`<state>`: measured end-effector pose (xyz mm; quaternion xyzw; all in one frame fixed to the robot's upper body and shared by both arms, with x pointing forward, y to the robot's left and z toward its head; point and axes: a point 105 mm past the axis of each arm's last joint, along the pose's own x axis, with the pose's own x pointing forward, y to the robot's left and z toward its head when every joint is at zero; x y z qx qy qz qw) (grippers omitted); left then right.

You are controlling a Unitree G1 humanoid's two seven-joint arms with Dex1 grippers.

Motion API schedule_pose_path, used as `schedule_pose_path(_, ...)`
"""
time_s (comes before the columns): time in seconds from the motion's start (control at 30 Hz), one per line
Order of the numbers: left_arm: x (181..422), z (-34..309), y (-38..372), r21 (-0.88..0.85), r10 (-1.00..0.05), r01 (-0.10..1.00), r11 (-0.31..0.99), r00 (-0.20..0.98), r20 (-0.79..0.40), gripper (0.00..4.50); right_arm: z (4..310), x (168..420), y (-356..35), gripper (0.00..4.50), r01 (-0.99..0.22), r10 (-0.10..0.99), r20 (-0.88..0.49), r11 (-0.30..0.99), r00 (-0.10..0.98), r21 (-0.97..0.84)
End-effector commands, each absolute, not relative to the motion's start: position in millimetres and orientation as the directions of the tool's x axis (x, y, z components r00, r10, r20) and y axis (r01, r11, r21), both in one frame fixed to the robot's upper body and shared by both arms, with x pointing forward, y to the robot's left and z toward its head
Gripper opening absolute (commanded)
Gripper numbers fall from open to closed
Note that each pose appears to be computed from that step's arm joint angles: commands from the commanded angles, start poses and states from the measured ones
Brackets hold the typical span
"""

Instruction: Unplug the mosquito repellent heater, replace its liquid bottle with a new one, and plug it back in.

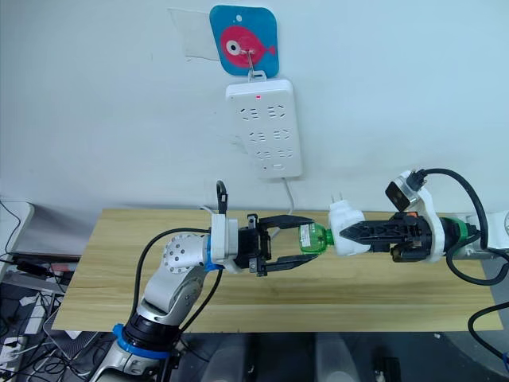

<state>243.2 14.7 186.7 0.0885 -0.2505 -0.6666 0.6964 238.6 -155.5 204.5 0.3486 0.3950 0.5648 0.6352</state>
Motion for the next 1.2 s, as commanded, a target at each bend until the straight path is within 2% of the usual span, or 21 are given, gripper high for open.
schedule_pose_path(0.03, 240, 191, 7, 0.476, -0.97, 0.875, 0.09, -0.032, 0.242, 2.24, 211, 229, -143, 2.97, -0.473, 0.998, -0.064, 0.047, -0.02, 0.88)
schedule_pose_path(0.73, 242, 190, 7, 0.471, -0.971, 0.875, 0.107, -0.009, 0.239, 2.24, 214, 224, -136, 2.97, -0.481, 0.996, -0.048, 0.006, -0.076, 0.877)
schedule_pose_path(0.77, 242, 190, 7, 0.47, -0.971, 0.876, 0.108, -0.008, 0.239, 2.24, 214, 224, -136, 3.7, -0.484, 0.996, -0.049, 0.005, -0.079, 0.875)
schedule_pose_path(0.83, 243, 190, 7, 0.469, -0.971, 0.876, 0.11, -0.006, 0.24, 2.24, 214, 222, -135, 4.35, -0.486, 0.995, -0.054, 0.008, -0.082, 0.874)
schedule_pose_path(0.87, 243, 190, 7, 0.468, -0.971, 0.876, 0.112, -0.005, 0.24, 2.24, 214, 222, -135, 4.47, -0.487, 0.995, -0.055, 0.008, -0.083, 0.873)
schedule_pose_path(1.07, 248, 193, 7, 0.461, -0.968, 0.878, 0.132, 0.013, 0.252, 2.24, 212, 221, -133, 4.47, -0.488, 0.994, -0.063, 0.012, -0.089, 0.873)
schedule_pose_path(1.2, 252, 197, 8, 0.455, -0.963, 0.877, 0.155, 0.032, 0.267, 2.24, 203, 210, -135, 4.47, -0.455, 0.99, -0.088, 0.027, -0.112, 0.89)
